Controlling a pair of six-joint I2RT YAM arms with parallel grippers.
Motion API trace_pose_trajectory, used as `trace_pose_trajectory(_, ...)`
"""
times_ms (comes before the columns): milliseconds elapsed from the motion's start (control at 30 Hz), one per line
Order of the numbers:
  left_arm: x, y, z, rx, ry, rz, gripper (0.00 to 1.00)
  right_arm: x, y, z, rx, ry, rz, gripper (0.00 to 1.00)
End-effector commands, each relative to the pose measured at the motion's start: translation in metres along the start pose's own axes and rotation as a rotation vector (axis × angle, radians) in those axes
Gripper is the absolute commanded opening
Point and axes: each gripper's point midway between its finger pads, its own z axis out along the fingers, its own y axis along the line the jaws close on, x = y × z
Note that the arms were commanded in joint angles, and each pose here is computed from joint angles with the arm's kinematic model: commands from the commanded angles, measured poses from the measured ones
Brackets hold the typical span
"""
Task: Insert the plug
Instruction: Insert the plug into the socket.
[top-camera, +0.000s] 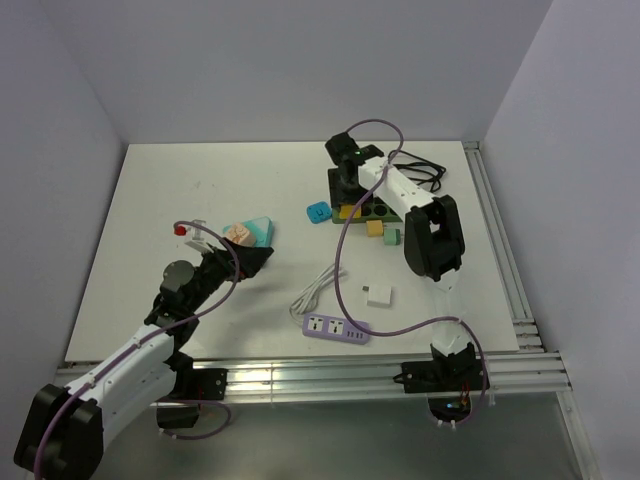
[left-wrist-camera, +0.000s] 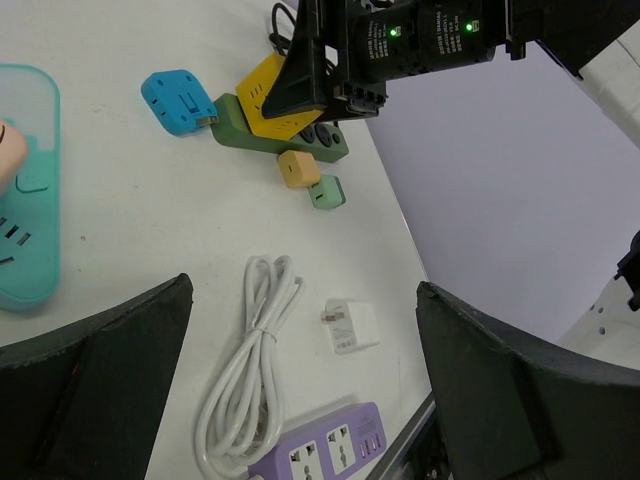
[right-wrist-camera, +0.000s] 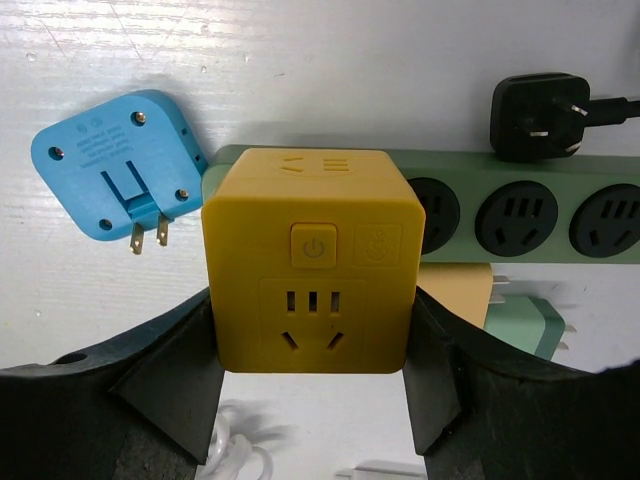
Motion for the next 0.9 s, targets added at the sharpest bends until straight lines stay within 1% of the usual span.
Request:
trace_pose_trajectory(0,-0.018,-0.023,0.004,0.075,-0.041,0.045,0.99,0.069,-0.012,0.063,0.079,0.229,-0.056,0.0)
trace_pose_trajectory(67,-0.018,-0.024,0.004,0.079,-0.039,0.046,0.99,0.071,0.002,0.055,-0.026,0.237,-0.053,0.0)
trace_pose_trajectory(100,-0.018,-0.023,0.005,0.077,-0.037,0.048,1.0,0.059,0.01,0.046,-0.087,0.19,-0.035,0.0)
trace_pose_trajectory(167,-0.018,-0.023,0.005,0.074,-0.038,0.049,0.99,0.066,0.013,0.043,-0.168,0.204,-0.002,0.0)
trace_pose_trajectory(200,-0.018,-0.023,0.005,0.075,-0.039,0.049,1.0,0.056,0.014,0.037,-0.196,0.164,0.013,0.0)
trace_pose_trajectory(267,-0.018,-0.023,0.005,0.076,-0.038,0.049,1.0,0.059,0.011,0.037,-0.221,0.168,0.035,0.0)
trace_pose_trajectory(367,-0.017,-0.023,0.005,0.074,-0.036,0.048,0.99,0.055,0.002,0.04,-0.164,0.17,0.045,0.0)
trace_pose_trajectory(400,-0.018,-0.023,0.005,0.071,-0.04,0.05,1.0,0.062,-0.014,0.048,-0.057,0.189,0.034,0.0)
trace_pose_trajectory(433,-0.018,-0.022,0.004,0.07,-0.041,0.053,1.0,0.056,-0.01,0.046,-0.022,0.174,0.012,0.0)
trace_pose_trajectory(467,-0.017,-0.022,0.005,0.07,-0.037,0.052,1.0,0.057,-0.01,0.047,0.008,0.179,0.002,0.0)
trace_pose_trajectory(500,-0.017,-0.022,0.004,0.069,-0.038,0.051,1.0,0.066,-0.01,0.052,0.036,0.211,-0.02,0.0)
trace_pose_trajectory(533,-0.018,-0.022,0.004,0.068,-0.039,0.052,1.0,0.063,-0.007,0.052,0.052,0.199,-0.035,0.0)
trace_pose_trajectory(600,-0.018,-0.023,0.004,0.071,-0.038,0.051,1.0,0.068,-0.011,0.056,0.102,0.215,-0.047,0.0)
trace_pose_trajectory(633,-0.018,-0.022,0.004,0.07,-0.039,0.051,0.99,0.064,-0.021,0.056,0.175,0.193,-0.046,0.0)
trace_pose_trajectory(667,-0.018,-0.022,0.004,0.068,-0.039,0.052,1.0,0.066,-0.024,0.056,0.196,0.196,-0.049,0.0)
trace_pose_trajectory(733,-0.018,-0.022,0.004,0.07,-0.039,0.049,0.99,0.069,-0.025,0.056,0.192,0.196,-0.055,0.0)
trace_pose_trajectory(833,-0.018,-0.023,0.005,0.07,-0.037,0.051,0.99,0.068,-0.001,0.051,0.013,0.181,-0.034,0.0)
trace_pose_trajectory(867,-0.017,-0.023,0.005,0.07,-0.034,0.049,0.99,0.069,0.01,0.048,-0.079,0.194,-0.016,0.0)
